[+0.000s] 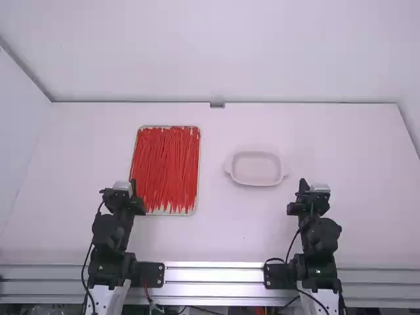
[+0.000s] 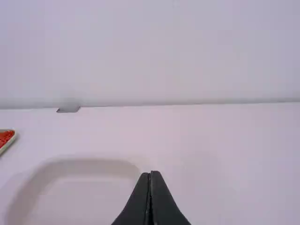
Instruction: Fasten the cable tie
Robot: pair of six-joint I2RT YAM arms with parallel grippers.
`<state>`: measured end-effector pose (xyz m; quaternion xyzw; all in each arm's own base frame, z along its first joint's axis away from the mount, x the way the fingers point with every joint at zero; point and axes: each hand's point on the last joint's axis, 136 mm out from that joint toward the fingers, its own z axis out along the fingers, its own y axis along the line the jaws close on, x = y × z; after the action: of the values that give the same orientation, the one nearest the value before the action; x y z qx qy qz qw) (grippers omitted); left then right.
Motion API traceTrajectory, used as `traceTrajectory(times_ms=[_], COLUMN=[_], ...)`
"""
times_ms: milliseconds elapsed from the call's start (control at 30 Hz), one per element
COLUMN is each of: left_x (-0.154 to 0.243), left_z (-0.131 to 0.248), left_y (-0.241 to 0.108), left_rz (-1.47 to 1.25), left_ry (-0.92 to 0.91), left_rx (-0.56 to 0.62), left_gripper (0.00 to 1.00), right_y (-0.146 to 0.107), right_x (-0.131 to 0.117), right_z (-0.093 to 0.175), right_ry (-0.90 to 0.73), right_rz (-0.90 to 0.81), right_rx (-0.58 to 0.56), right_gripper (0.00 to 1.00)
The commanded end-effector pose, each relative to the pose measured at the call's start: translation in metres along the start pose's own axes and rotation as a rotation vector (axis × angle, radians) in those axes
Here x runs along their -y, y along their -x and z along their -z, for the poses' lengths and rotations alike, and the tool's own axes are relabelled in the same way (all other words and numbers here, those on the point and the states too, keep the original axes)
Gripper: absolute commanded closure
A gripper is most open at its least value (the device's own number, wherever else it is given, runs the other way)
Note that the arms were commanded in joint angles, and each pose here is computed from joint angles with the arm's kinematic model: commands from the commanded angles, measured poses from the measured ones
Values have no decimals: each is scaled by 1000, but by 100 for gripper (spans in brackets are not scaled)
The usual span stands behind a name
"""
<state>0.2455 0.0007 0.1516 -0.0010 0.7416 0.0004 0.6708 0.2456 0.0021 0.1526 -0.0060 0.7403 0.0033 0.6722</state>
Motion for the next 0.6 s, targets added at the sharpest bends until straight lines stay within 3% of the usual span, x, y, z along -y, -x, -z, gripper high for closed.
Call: traceTrajectory(times_ms=[0, 567], left_x=[0, 3], left_z=[0, 1], left_y=[0, 18], left_rz=[0, 4], left_ry=[0, -18], left_rx=[0, -87], left_gripper=[100, 88], right_y=[0, 14], right_x=[0, -2], right_z=[0, 0], right_ry=[0, 10], right_rz=[0, -11], right_rx=[0, -72], right_gripper=[100, 88])
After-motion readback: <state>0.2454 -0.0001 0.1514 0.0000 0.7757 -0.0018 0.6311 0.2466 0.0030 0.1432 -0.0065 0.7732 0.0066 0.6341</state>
